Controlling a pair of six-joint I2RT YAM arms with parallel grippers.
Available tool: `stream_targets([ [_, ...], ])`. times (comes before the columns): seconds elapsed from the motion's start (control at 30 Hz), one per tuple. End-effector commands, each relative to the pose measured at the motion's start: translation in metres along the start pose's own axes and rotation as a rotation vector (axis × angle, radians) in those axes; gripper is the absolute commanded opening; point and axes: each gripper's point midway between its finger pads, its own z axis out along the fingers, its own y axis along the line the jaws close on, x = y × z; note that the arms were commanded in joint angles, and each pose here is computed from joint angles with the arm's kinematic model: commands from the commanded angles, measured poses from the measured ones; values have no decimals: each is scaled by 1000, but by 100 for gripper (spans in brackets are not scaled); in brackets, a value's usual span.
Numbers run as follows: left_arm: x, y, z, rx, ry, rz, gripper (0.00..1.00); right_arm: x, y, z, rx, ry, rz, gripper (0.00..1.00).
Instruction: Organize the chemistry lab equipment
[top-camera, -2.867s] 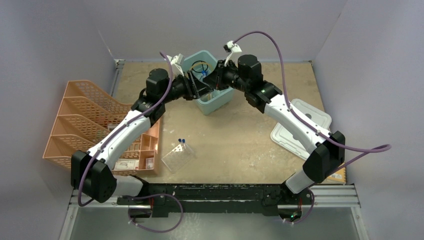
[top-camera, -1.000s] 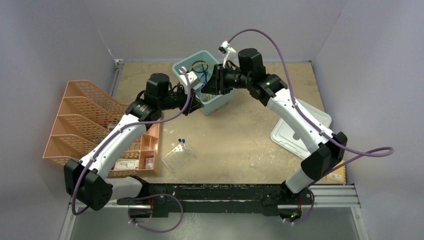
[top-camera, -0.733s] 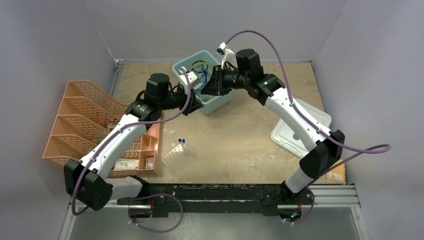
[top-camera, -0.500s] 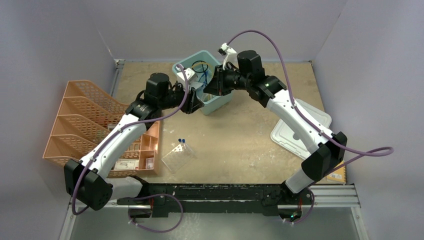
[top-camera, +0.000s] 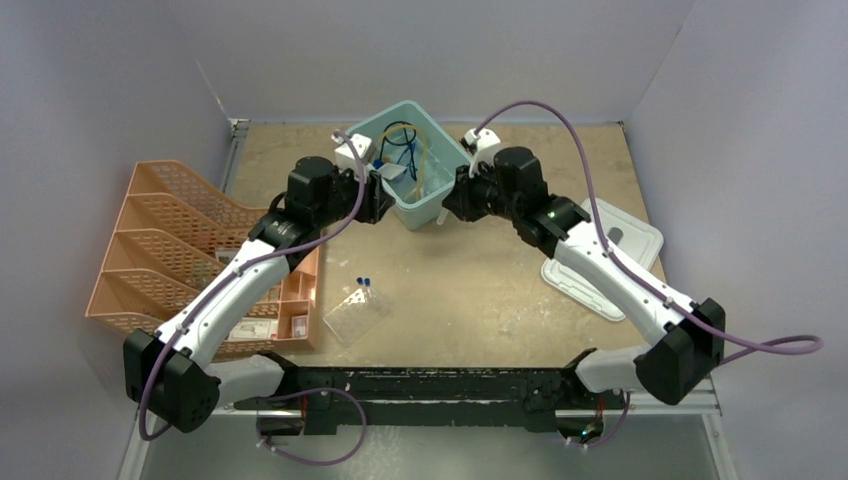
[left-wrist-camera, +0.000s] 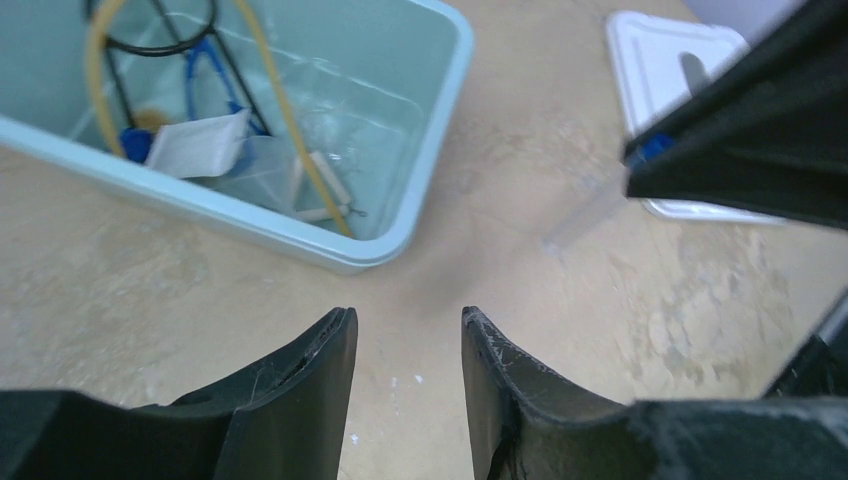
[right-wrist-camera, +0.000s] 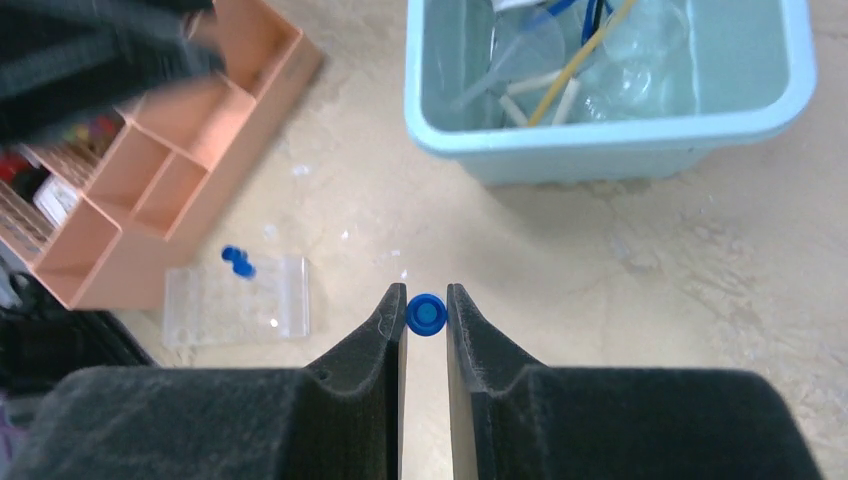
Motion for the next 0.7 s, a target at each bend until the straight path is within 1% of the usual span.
stream_targets([
  [0.0,-62,54,-26,-349,-286,-165,43,3,24,-10,-15,-101,-120,12],
  [0.07,-74,70,-36,-453,-347,-230,42,18,39,-7,-26,-89,-150,12],
  [0.17,-88,88,-49,-577,-397,-283,42,36,59,-1,-46,-84,-170,12],
  [0.3,-108,94,-66,-647,-419,-306,42,52,93,12,-79,-103,-244,12],
  [0.37,-114,98,-74,-674,-411,-340,41,55,106,19,-74,-106,-265,11],
  [0.43,-117,104,-81,-697,-399,-406,41,59,119,25,-88,-112,-269,11],
  [0.53,-119,117,-90,-712,-374,-472,41,73,138,33,-116,-122,-273,11],
  [0.6,-118,123,-94,-712,-360,-500,41,81,150,39,-122,-123,-286,11],
  [0.67,-117,123,-98,-707,-347,-498,41,92,162,45,-126,-108,-307,11],
])
